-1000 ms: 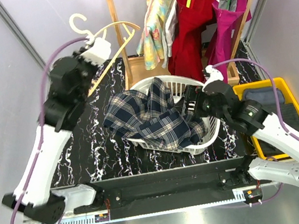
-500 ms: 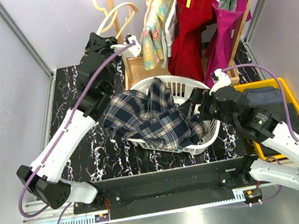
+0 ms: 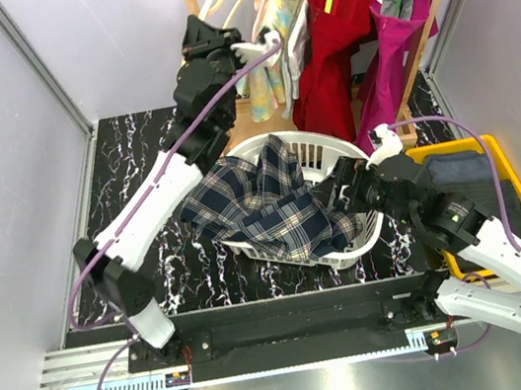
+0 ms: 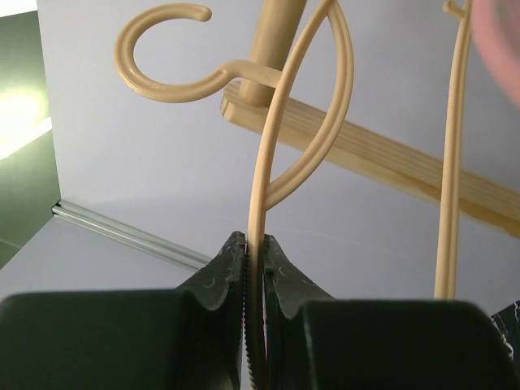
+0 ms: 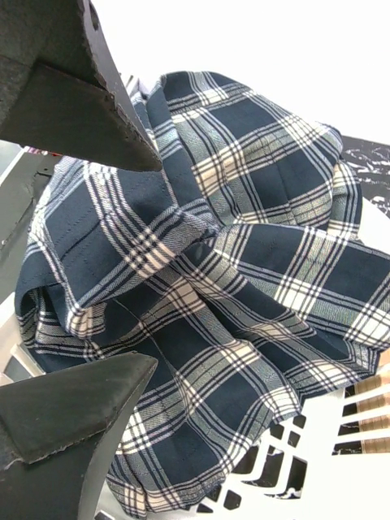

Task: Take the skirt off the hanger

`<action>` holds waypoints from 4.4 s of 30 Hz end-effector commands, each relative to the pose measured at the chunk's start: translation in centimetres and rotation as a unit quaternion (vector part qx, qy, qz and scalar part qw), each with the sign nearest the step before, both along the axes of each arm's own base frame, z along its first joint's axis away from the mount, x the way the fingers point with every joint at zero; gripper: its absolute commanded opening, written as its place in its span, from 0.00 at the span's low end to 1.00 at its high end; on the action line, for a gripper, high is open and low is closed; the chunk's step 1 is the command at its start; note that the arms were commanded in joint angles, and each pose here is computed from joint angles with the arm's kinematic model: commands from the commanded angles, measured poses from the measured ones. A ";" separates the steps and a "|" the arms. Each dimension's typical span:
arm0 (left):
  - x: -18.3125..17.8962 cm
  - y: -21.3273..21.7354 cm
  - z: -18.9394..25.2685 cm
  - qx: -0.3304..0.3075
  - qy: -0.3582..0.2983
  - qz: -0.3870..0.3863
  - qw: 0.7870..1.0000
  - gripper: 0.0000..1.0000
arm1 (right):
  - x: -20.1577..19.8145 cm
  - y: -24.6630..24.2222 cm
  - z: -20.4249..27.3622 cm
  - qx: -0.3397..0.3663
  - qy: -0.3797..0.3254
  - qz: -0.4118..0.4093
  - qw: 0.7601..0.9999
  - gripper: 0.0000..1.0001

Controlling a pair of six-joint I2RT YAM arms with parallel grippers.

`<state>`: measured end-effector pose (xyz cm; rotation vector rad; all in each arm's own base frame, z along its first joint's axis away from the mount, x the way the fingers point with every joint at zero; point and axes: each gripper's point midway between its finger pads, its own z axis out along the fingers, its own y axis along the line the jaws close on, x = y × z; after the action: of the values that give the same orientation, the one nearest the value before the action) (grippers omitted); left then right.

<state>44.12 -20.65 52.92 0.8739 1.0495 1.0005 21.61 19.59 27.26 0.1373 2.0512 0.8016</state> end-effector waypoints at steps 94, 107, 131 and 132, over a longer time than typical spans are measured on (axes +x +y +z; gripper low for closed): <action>2.3 -12.2 2.7 -0.368 0.099 -0.304 0.873 0.65 | -1.1 -2.4 2.6 0.048 -0.075 -0.024 0.996 1.00; 4.4 -12.1 0.3 -0.380 0.124 -0.290 0.869 0.70 | -1.2 -2.7 2.4 0.050 -0.075 -0.031 0.995 1.00; 4.4 -10.0 -0.2 -0.393 0.154 -0.290 0.859 0.12 | -1.3 -2.9 2.0 0.055 -0.072 -0.035 0.995 1.00; 4.3 -10.0 -0.4 -0.392 0.158 -0.290 0.859 0.22 | -1.3 -2.9 2.1 0.055 -0.072 -0.035 0.995 1.00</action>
<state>50.58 -31.95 49.34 0.6144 1.2678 -0.0807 20.00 16.90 28.44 0.1815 1.9008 0.8466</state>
